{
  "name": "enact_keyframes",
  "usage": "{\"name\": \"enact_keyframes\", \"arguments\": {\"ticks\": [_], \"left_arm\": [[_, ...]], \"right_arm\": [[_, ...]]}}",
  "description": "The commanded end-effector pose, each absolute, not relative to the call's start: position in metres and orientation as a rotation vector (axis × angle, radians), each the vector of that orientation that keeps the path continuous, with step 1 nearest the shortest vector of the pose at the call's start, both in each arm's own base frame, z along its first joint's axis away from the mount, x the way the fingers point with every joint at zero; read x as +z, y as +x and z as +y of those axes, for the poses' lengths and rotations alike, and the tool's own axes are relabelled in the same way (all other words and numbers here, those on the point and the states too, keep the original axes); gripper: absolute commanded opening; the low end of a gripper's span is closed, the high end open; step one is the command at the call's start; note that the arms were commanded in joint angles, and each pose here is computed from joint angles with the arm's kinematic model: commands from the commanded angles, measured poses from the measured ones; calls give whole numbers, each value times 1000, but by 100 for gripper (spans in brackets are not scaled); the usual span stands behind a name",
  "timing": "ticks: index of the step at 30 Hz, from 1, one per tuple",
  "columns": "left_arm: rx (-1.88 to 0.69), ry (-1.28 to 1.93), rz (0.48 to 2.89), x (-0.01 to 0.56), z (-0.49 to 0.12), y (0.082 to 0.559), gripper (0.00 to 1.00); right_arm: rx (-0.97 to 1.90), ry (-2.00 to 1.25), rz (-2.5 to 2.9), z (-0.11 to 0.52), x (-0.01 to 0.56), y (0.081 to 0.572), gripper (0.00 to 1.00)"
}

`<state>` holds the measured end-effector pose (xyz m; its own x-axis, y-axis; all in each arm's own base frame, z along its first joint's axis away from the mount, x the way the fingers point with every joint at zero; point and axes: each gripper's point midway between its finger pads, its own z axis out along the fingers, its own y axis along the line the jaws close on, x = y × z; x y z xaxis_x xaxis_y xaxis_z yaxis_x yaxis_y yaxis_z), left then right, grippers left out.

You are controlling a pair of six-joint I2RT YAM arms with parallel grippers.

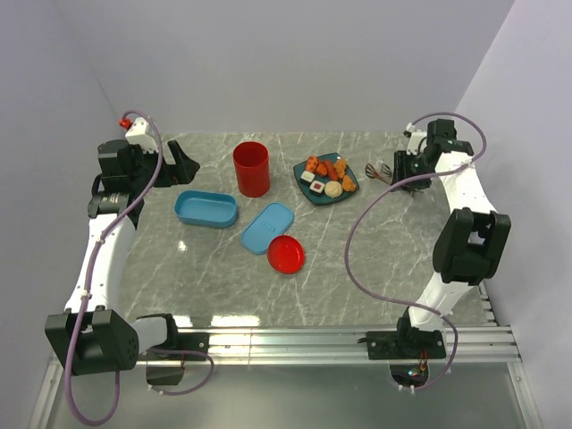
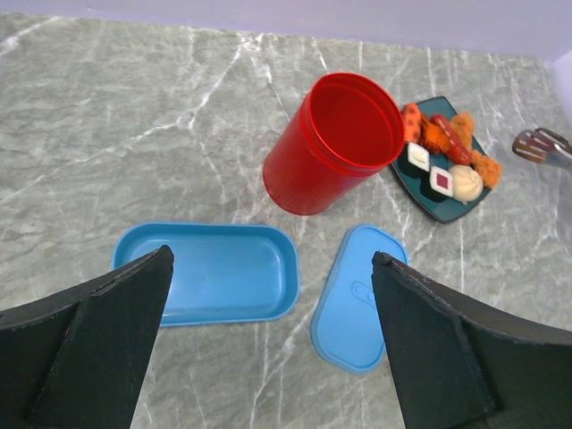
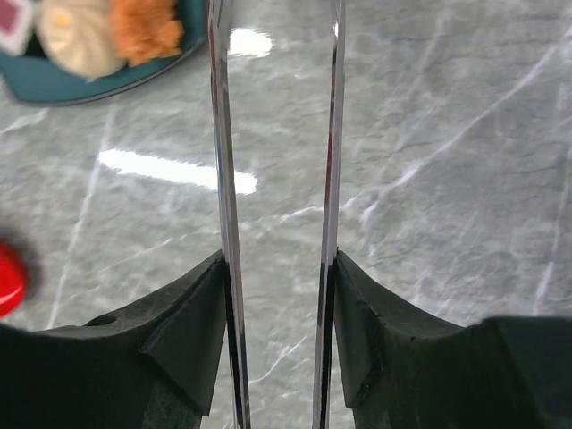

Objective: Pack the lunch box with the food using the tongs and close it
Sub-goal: Grab the clamp with the right arm, then pick up the food using the clamp

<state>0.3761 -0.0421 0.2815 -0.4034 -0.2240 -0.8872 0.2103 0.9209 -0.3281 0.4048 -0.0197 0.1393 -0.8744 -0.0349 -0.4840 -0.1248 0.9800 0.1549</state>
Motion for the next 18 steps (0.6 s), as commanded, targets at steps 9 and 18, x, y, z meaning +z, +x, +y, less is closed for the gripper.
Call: {"name": "enact_keyframes", "arguments": {"ticks": [9, 18], "left_arm": [[-604, 216, 1825, 317, -72, 358, 99], [-671, 272, 1847, 315, -82, 350, 99]], "right_arm": [[447, -295, 2400, 14, 230, 386, 53], [478, -415, 2351, 36, 252, 383, 52]]}}
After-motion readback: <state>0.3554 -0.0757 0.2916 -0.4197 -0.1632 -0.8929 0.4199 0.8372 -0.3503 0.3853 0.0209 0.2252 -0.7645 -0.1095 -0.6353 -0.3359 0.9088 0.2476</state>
